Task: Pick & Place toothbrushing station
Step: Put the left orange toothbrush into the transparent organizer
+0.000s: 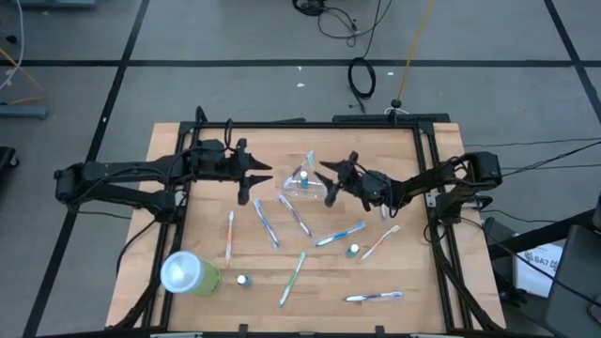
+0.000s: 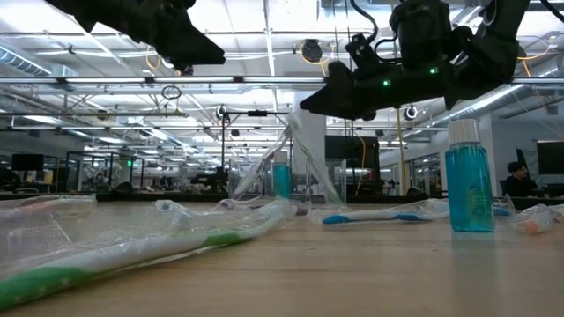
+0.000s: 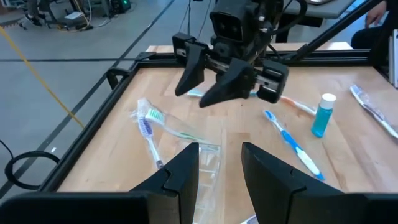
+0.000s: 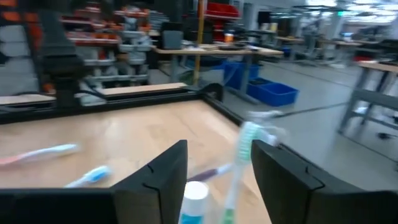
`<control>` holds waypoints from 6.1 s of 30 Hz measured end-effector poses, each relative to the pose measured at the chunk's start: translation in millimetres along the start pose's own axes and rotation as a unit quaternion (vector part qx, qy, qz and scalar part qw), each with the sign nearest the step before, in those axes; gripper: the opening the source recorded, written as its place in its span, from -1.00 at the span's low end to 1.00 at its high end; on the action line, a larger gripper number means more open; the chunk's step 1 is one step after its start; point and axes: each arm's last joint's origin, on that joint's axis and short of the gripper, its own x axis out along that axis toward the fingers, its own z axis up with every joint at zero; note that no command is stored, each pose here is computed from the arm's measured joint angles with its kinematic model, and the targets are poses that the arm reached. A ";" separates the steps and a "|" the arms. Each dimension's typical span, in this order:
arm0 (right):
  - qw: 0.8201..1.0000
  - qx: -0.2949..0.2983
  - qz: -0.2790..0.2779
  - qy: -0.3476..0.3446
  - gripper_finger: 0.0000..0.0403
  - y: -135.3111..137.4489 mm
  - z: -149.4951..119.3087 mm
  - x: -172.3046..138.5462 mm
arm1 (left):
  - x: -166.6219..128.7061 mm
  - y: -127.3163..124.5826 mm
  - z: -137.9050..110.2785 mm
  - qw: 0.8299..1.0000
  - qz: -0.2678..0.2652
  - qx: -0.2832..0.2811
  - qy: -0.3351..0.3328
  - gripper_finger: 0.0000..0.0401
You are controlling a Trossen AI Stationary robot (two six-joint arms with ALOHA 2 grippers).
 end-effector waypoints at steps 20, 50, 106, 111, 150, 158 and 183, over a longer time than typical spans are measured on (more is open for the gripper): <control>0.992 -0.001 0.057 0.113 0.01 -14.5 53.7 -60.2 | 0.1 -31.6 -9.3 0.996 -0.030 -0.063 0.064 -0.36; 0.987 -0.014 0.049 0.154 -0.03 -26.4 34.5 -79.3 | -7.9 -85.2 -48.9 0.948 0.001 -0.170 0.269 -0.36; 0.998 -0.019 0.053 0.034 -0.03 -25.5 58.0 -74.8 | 20.5 -90.4 -127.3 0.694 0.319 -0.417 0.493 -0.36; 0.998 -0.018 0.053 0.034 -0.03 -25.5 58.0 -74.7 | 20.5 -90.4 -127.3 0.698 0.316 -0.411 0.494 -0.45; 0.998 -0.010 0.051 0.032 -0.03 -25.6 58.6 -74.7 | 36.3 -59.0 45.2 0.969 0.193 -0.123 -0.092 -0.89; 0.998 0.011 0.051 0.037 -0.03 -25.6 57.8 -74.8 | 75.4 -29.9 34.7 0.956 0.246 -0.109 -0.114 -0.89; 0.995 0.018 0.049 0.082 -0.03 -25.7 48.9 -75.8 | 155.9 -27.4 -58.6 0.921 0.352 -0.167 0.002 -0.88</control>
